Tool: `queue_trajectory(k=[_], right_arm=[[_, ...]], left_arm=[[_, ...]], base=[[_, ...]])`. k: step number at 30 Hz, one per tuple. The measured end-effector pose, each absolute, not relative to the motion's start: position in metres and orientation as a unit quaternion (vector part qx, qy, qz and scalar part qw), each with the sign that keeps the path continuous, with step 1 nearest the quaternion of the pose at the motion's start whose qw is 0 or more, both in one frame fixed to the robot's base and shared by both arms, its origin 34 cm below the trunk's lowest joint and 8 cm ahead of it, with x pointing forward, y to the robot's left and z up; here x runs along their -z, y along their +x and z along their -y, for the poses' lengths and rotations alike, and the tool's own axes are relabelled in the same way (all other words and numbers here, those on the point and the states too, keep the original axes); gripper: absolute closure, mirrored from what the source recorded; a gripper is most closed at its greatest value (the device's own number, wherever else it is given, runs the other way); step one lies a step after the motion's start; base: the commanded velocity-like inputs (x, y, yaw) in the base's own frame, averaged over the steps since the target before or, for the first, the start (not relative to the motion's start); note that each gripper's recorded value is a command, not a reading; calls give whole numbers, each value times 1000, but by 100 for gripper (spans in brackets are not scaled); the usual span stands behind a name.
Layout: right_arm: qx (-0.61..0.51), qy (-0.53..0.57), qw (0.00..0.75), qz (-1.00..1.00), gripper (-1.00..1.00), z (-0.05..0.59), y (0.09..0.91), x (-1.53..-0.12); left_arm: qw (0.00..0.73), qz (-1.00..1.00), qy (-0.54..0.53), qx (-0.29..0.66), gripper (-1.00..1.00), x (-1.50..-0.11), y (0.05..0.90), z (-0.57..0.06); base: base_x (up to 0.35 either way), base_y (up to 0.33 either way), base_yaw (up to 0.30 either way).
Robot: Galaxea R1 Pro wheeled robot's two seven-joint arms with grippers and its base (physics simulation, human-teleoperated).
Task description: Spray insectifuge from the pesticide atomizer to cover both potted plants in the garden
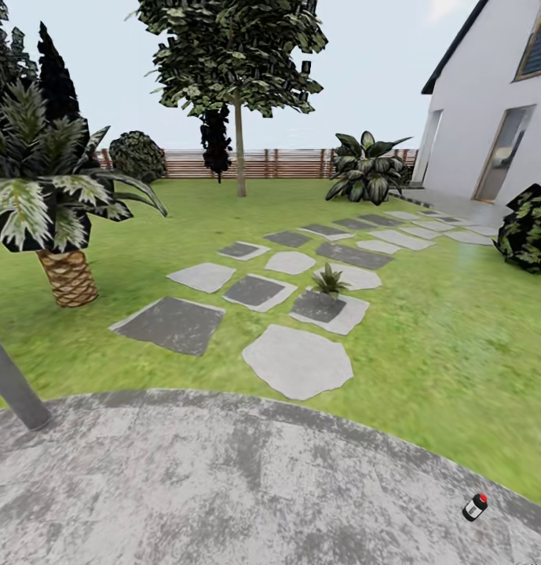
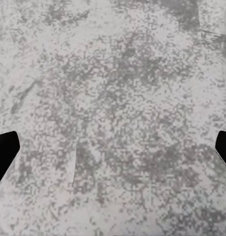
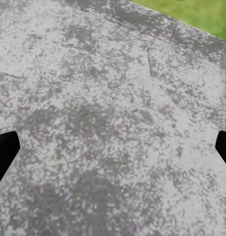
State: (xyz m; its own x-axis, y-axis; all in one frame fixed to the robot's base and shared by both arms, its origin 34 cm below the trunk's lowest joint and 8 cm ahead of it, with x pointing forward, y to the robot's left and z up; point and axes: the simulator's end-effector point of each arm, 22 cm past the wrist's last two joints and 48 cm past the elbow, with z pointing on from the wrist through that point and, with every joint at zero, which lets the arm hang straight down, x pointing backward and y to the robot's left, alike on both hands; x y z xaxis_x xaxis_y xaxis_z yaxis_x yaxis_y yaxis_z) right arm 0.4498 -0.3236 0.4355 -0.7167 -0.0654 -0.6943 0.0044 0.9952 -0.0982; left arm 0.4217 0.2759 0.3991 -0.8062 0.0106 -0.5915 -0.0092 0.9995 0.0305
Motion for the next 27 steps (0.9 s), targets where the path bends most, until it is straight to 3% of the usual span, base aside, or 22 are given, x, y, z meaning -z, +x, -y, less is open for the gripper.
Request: queue_trajectory(k=[6, 27], right_arm=[[46, -17, 377, -925, -100, 324, 451, -436], [46, -19, 379, -924, -100, 323, 452, -437]], left_arm=[[312, -950, 0, -16, -100, -399, 422, -276], [312, -950, 1, -16, -100, -399, 422, -276]], base=[[302, 160, -207], [302, 160, -5]])
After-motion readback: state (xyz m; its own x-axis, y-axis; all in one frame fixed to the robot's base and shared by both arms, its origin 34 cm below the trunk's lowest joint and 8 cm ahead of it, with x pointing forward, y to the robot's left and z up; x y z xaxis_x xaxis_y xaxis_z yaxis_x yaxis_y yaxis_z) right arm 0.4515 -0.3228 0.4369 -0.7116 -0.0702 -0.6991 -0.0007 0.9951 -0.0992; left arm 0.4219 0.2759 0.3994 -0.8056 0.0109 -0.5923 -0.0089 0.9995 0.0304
